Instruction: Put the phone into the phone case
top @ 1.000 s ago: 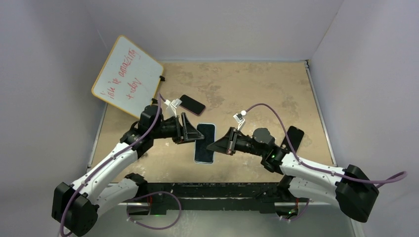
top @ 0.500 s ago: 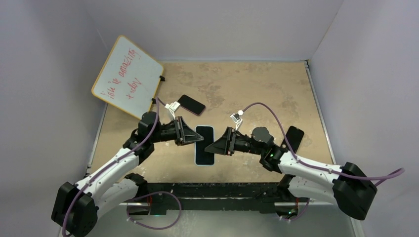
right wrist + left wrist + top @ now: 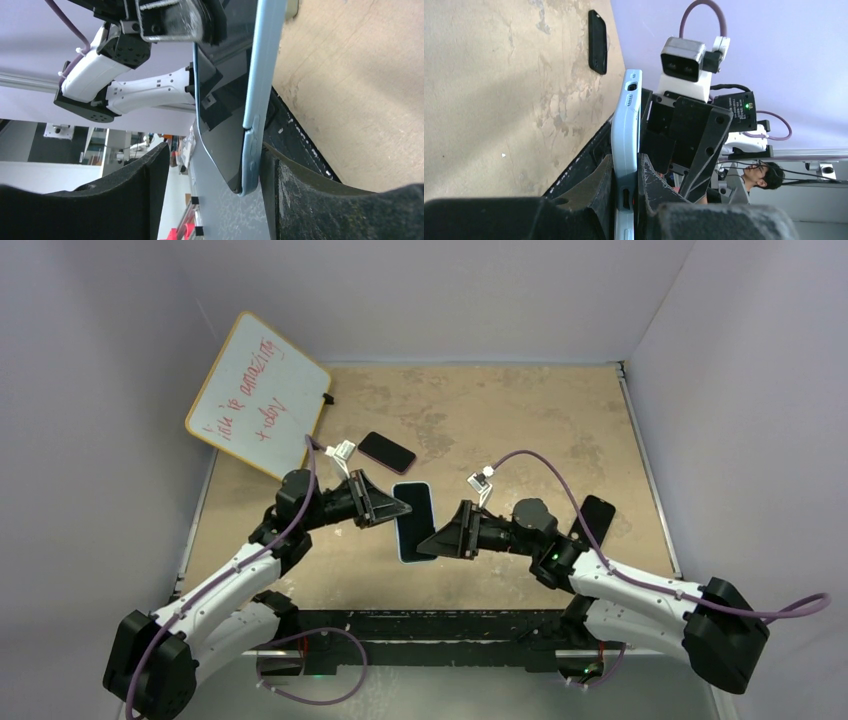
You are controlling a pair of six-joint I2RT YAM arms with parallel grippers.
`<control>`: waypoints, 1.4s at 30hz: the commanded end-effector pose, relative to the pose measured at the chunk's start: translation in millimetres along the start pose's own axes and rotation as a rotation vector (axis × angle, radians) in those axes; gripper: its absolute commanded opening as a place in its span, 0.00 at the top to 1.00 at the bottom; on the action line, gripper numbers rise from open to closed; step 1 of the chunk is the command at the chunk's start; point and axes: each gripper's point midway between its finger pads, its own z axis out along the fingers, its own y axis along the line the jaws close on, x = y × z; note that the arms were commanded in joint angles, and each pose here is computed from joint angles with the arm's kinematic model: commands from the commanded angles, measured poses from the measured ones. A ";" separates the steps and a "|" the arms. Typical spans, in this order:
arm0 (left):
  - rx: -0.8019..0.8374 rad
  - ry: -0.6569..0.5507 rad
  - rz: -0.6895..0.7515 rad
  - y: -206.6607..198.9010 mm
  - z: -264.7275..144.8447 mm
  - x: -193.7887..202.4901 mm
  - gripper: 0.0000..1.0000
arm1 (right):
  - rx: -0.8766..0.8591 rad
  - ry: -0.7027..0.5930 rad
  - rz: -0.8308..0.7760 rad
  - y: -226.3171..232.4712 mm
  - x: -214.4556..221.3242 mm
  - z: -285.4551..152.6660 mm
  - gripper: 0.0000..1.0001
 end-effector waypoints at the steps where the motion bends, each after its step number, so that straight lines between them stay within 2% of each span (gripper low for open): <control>1: 0.116 -0.087 0.100 -33.2 -1.7 -18.5 1.00 | -0.020 0.054 0.017 6.5 8.9 -2.2 0.37; 2: 0.112 -0.087 0.100 -31.9 -0.8 -19.2 1.00 | -0.019 0.057 0.017 6.7 9.3 -1.8 0.41; 5: 0.085 -0.085 0.111 -23.6 1.9 -19.9 1.00 | 0.001 0.046 0.025 4.6 7.6 -2.3 0.61; 9: -0.007 -0.087 0.172 -6.7 3.4 -22.9 1.00 | 0.067 0.004 0.056 -4.8 2.2 -4.2 0.91; 11: -0.076 -0.081 0.208 2.9 2.5 -25.0 1.00 | 0.075 -0.020 0.066 -6.2 -0.9 -4.9 1.00; 17: -0.099 -0.016 0.241 7.0 2.8 -18.2 1.00 | 0.082 -0.068 0.054 -9.9 -9.3 -2.4 1.00; 18: -0.104 -0.012 0.245 7.7 2.5 -17.8 0.96 | 0.091 -0.081 0.047 -12.0 -11.2 -2.7 1.00; 19: -0.117 -0.009 0.254 9.2 1.9 -18.2 0.86 | 0.104 -0.097 0.045 -14.4 -13.3 -3.6 1.00; 20: -0.134 -0.013 0.267 10.6 1.1 -19.9 0.70 | 0.113 -0.112 0.042 -15.8 -15.3 -5.0 1.00; 23: -0.223 -0.018 0.299 20.4 -4.6 -24.4 0.46 | 0.143 -0.146 0.062 -20.3 -18.5 -10.0 1.00; 24: -0.247 -0.019 0.318 22.1 -6.5 -26.3 0.31 | 0.164 -0.161 0.054 -21.5 -22.2 -11.3 1.00; 25: -0.266 -0.021 0.336 22.2 -8.2 -28.7 0.22 | 0.195 -0.171 0.041 -24.0 -25.2 -12.5 1.00; 26: -0.289 -0.023 0.352 23.8 -10.2 -30.8 0.19 | 0.229 -0.176 0.025 -27.8 -27.5 -13.4 1.00; 32: -0.410 -0.014 0.470 31.5 -23.9 -41.1 0.12 | 0.453 -0.230 -0.065 -58.1 -52.8 -21.6 1.00; 38: -0.512 0.073 0.581 56.8 -34.7 -38.5 0.11 | 0.636 -0.275 -0.179 -95.5 -116.7 -36.3 1.00; 42: -0.607 0.076 0.610 74.6 -45.9 -41.3 0.10 | 0.699 -0.214 -0.215 -121.9 -157.8 -39.8 1.00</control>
